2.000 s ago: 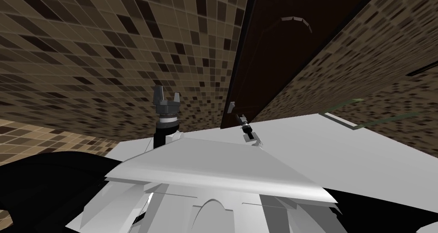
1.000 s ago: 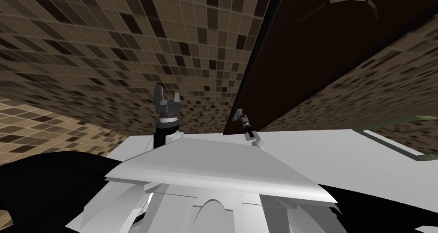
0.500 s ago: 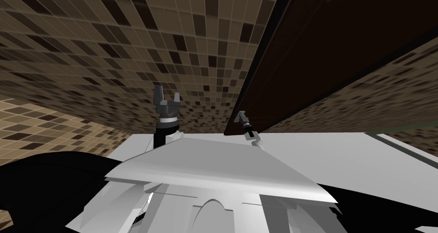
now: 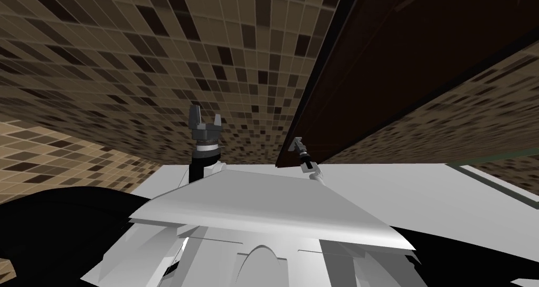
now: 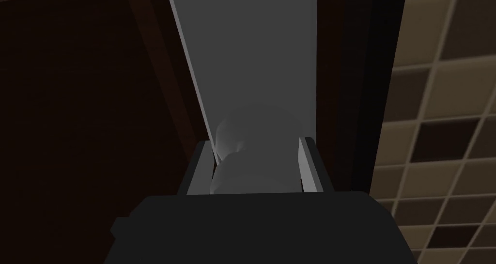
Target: Pull the door open
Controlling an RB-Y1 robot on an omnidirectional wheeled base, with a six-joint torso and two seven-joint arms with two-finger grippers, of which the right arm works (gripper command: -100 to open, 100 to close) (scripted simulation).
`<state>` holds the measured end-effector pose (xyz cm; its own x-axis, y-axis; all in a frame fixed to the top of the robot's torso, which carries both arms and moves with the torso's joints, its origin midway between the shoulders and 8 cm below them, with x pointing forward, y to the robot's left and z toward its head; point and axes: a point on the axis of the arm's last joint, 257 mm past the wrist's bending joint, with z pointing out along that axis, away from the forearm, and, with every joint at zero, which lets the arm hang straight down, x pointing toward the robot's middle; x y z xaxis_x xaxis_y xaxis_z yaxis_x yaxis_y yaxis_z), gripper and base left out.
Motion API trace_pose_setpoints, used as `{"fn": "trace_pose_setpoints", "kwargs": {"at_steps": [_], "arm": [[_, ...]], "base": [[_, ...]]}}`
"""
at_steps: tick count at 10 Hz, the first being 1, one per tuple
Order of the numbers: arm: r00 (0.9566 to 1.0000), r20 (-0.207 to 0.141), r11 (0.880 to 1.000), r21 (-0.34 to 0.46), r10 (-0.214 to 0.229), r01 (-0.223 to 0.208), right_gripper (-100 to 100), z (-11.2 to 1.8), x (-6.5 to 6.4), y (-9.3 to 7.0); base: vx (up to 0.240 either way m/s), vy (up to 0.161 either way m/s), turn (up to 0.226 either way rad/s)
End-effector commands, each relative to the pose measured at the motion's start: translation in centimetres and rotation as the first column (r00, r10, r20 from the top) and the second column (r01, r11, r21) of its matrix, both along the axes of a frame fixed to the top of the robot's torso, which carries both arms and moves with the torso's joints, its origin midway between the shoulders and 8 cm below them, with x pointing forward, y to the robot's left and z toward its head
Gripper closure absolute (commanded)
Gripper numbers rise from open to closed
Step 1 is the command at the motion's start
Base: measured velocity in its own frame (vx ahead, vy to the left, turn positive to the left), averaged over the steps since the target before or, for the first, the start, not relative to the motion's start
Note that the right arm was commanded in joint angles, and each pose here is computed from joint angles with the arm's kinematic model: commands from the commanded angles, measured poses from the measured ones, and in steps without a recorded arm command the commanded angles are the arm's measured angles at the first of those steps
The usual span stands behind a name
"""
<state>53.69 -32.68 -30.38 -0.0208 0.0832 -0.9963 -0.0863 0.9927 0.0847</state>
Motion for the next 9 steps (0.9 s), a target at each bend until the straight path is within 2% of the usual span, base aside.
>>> {"fn": "trace_pose_setpoints", "kwargs": {"at_steps": [1,2,3,5,6,7,8,9], "arm": [[0.9987,-0.024,0.998,0.05,-0.045,0.046,100,-0.4,0.1,-1.4],[0.9965,-0.044,0.994,0.084,-0.07,0.074,100,-0.8,0.1,-2.0],[0.9964,-0.044,0.993,0.089,-0.072,0.076,100,-0.8,0.1,-2.1],[0.9881,-0.092,0.977,0.162,-0.123,0.137,100,-1.9,0.1,-3.5],[0.987,-0.094,0.973,0.181,-0.13,0.146,100,-1.9,0.1,-3.7],[0.981,-0.12,0.96,0.219,-0.153,0.176,100,-2.4,0.0,-4.3],[0.9784,-0.129,0.952,0.239,-0.162,0.189,100,-2.6,0.0,-4.6],[0.972,-0.152,0.937,0.274,-0.18,0.216,100,-3.1,-0.1,-5.1]], "base": [[-0.012,0.012,-0.043],[-0.011,0.01,-0.05],[-0.008,0.008,-0.006],[-0.015,0.005,-0.031],[-0.011,0.002,-0.014],[-0.014,-0.004,-0.06],[-0.007,-0.007,-0.047],[-0.018,-0.003,-0.027]]}}
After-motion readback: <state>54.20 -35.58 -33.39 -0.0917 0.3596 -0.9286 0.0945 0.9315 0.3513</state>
